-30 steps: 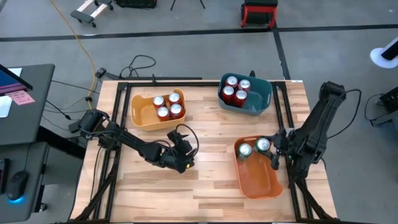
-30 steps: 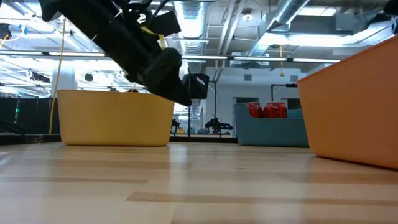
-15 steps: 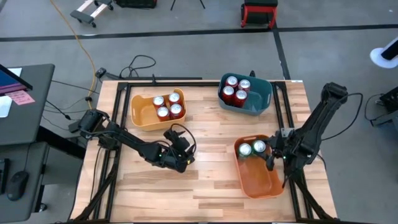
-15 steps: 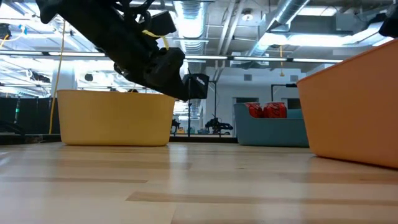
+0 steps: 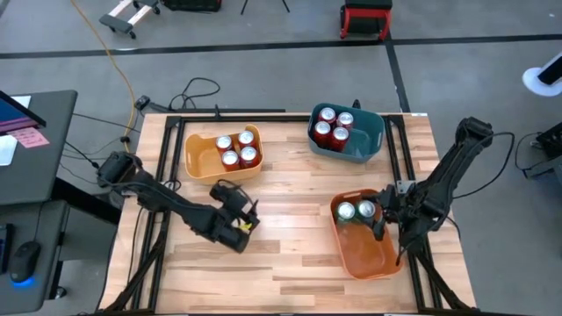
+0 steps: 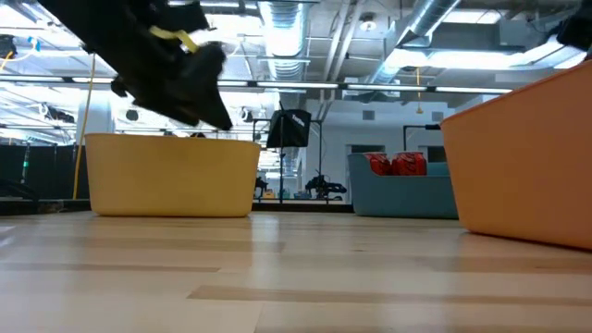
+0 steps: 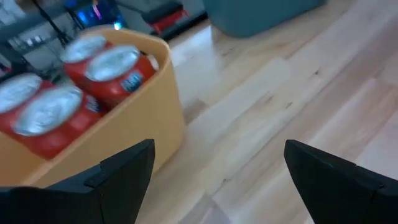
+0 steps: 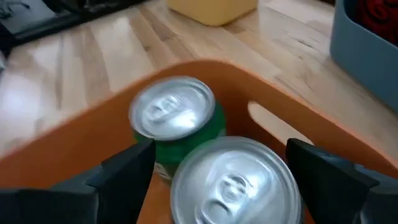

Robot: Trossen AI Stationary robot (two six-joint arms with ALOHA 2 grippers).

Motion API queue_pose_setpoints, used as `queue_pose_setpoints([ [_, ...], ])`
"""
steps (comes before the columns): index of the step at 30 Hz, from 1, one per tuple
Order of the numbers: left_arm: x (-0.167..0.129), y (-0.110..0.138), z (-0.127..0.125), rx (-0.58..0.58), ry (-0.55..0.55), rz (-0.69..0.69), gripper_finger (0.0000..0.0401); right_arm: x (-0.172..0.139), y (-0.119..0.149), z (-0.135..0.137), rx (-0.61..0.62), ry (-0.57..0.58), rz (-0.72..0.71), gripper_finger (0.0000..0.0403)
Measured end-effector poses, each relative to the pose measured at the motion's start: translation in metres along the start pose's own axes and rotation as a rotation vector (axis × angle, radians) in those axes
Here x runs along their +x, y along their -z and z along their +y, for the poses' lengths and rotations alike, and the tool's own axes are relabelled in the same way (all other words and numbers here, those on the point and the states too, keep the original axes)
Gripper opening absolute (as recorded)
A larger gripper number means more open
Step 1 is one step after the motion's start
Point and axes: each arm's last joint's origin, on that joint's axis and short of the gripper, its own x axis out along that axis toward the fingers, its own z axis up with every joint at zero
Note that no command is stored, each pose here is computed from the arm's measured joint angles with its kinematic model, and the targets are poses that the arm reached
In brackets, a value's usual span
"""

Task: Sort soda cans
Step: Put the green soda can into the orange bin, then adjust the bins

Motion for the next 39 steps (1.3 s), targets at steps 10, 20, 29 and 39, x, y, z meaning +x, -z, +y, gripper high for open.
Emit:
queue_pose_setpoints([
  [10, -0.006, 0.020, 0.027, -0.082, -0.046, -0.055, 0.0341, -0.026, -0.055, 0.027, -0.010, -0.082, -0.076, 0.0363],
  [20, 0.011, 0.062, 0.057, -0.230, -0.121, -0.020, 0.0244, -0.051, -0.107, 0.045, -0.163, -0.135, -0.176, 0.0338],
  [29, 0.043, 0.076, 0.084, -0.307, -0.258, -0.022, 0.0228, -0.029, -0.119, 0.022, -0.194, 0.067, -0.153, 0.0317],
  [39, 0.073, 0.056, 0.079, -0.280, -0.273, -0.036, 0.0228, -0.007, -0.140, -0.015, -0.180, 0.234, -0.053, 0.0315],
])
